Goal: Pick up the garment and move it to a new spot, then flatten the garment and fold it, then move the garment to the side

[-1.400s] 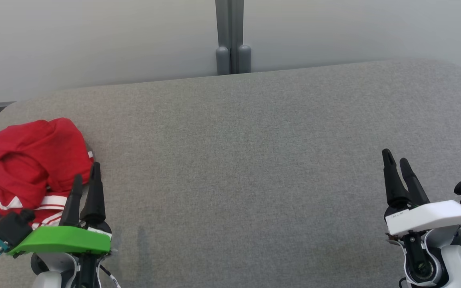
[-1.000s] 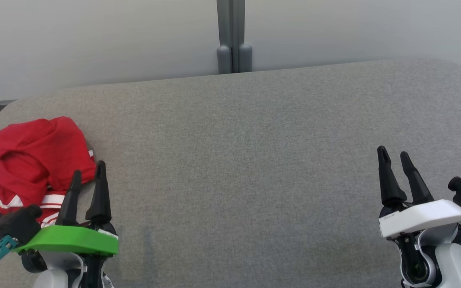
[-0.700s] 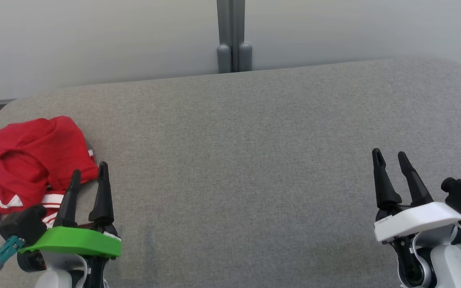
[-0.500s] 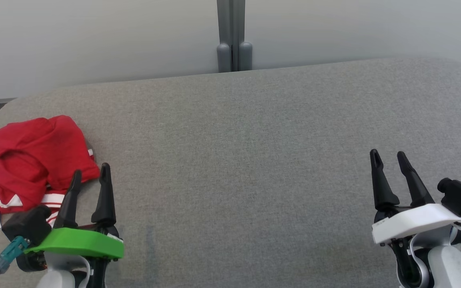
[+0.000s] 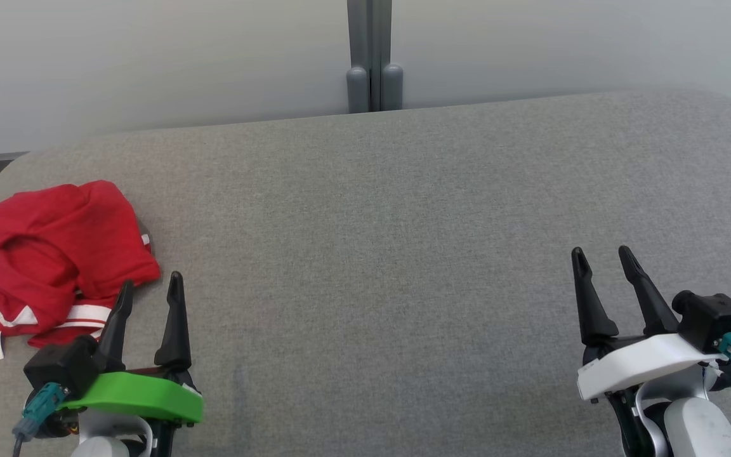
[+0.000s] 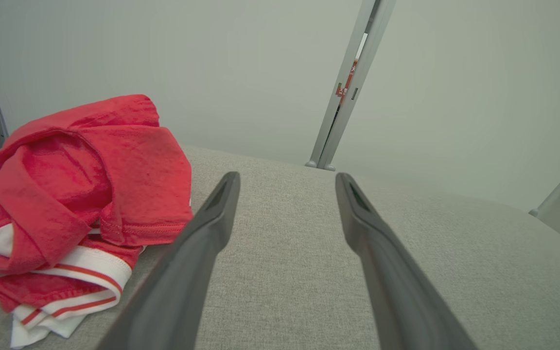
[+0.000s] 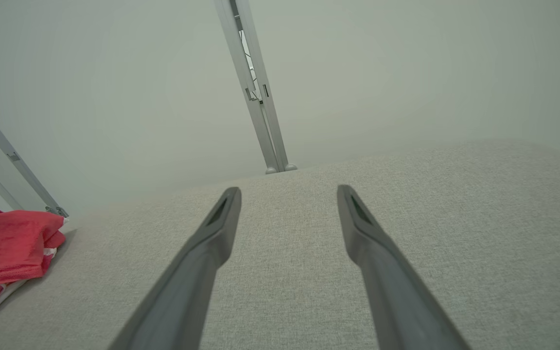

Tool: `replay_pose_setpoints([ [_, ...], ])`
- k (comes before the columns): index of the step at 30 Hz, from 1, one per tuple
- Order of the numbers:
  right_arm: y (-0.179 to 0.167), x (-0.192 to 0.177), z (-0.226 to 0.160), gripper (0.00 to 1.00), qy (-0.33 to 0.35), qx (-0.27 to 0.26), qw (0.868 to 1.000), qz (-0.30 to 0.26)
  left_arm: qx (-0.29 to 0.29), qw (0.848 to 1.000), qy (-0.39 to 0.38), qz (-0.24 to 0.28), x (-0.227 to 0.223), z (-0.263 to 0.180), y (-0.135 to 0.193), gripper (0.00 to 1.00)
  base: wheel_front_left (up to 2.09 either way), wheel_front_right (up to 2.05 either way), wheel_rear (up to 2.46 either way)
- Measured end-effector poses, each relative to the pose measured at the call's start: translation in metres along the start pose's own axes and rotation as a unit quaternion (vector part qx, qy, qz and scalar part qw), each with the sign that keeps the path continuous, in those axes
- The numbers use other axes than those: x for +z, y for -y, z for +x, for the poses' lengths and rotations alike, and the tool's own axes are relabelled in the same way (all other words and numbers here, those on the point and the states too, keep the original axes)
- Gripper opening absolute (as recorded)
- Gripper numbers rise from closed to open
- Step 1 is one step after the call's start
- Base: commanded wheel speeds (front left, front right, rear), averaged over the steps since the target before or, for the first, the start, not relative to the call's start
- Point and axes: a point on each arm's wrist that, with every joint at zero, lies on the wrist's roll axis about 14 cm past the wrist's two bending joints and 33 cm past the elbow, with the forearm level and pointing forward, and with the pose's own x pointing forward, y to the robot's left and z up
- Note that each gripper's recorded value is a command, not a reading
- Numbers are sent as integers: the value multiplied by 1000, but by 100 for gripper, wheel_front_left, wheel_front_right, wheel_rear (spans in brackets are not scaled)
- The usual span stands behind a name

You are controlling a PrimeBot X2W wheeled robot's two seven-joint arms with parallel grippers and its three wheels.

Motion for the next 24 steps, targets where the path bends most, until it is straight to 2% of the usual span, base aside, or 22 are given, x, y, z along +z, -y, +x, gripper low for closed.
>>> replay_pose_setpoints([
  [24, -6, -6, -4, 100, -1, 9, 998, -65, -4, 998, -14, 65, -16, -5, -2, 100, 0, 0, 0],
])
